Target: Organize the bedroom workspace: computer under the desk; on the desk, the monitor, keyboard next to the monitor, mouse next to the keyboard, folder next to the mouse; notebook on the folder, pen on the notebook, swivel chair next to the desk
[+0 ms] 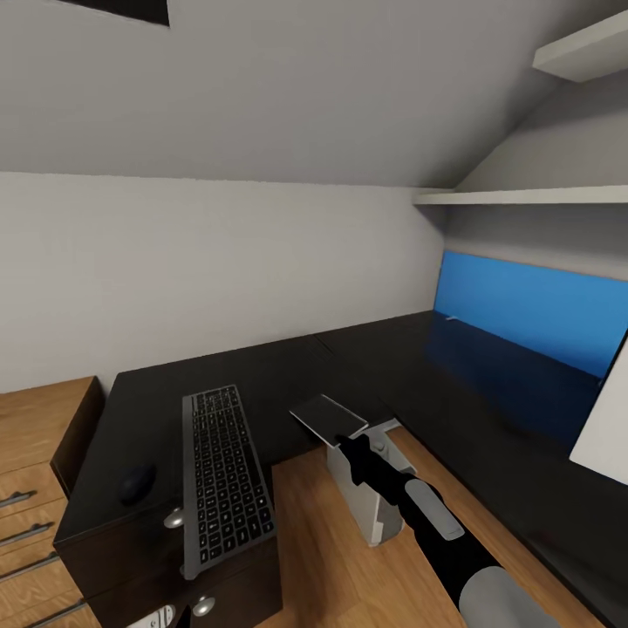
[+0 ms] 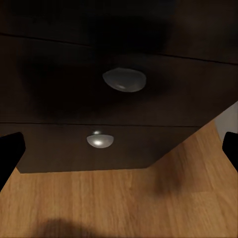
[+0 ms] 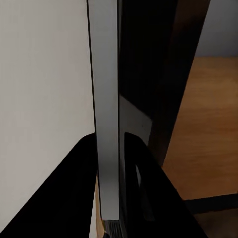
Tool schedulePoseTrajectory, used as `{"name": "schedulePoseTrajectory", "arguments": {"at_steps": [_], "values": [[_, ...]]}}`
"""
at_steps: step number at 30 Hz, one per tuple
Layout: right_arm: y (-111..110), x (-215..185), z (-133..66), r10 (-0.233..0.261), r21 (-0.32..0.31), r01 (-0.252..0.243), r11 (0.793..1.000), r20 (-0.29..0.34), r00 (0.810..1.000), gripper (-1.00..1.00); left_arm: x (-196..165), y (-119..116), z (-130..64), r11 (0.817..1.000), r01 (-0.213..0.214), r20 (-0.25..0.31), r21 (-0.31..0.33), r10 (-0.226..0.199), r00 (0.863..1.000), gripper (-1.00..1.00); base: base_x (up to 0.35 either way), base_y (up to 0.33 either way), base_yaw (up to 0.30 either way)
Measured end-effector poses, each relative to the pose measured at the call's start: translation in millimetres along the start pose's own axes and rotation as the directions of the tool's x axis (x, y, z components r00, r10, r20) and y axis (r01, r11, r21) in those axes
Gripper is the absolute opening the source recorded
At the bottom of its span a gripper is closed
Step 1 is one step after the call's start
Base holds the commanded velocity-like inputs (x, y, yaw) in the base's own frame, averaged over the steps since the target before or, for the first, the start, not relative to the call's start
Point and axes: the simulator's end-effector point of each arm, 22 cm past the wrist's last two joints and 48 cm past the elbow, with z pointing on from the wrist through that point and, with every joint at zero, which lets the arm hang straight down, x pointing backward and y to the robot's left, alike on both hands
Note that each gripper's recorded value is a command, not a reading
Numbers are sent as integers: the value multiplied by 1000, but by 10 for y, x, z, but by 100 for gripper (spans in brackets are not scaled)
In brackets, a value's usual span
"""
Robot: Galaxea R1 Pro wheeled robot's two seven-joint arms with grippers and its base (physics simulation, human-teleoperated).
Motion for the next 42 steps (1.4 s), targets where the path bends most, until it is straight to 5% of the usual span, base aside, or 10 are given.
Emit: {"name": "schedulePoseTrajectory", "arguments": {"at_steps": [6,7,23,42], "values": [[0,-1,0,1,0,-1,1000,0,1000,-100,2,1,0,1000,0,-1,0,0,1000,100,2,0,0],[0,-1,0,1,1,-1,1000,0,1000,100,2,1,0,1000,0,0,0,0,1000,100,0,0,0],[-88,-1,-1,0,41,0,999,0,1000,100,2,2,1,1000,0,-1,-1,0,1000,100,-15,0,0],[-90,-6,2,-3,41,3,999,1,1000,100,13,10,5,1000,1,-3,-2,-1,1000,100,-312,-5,0]]}}
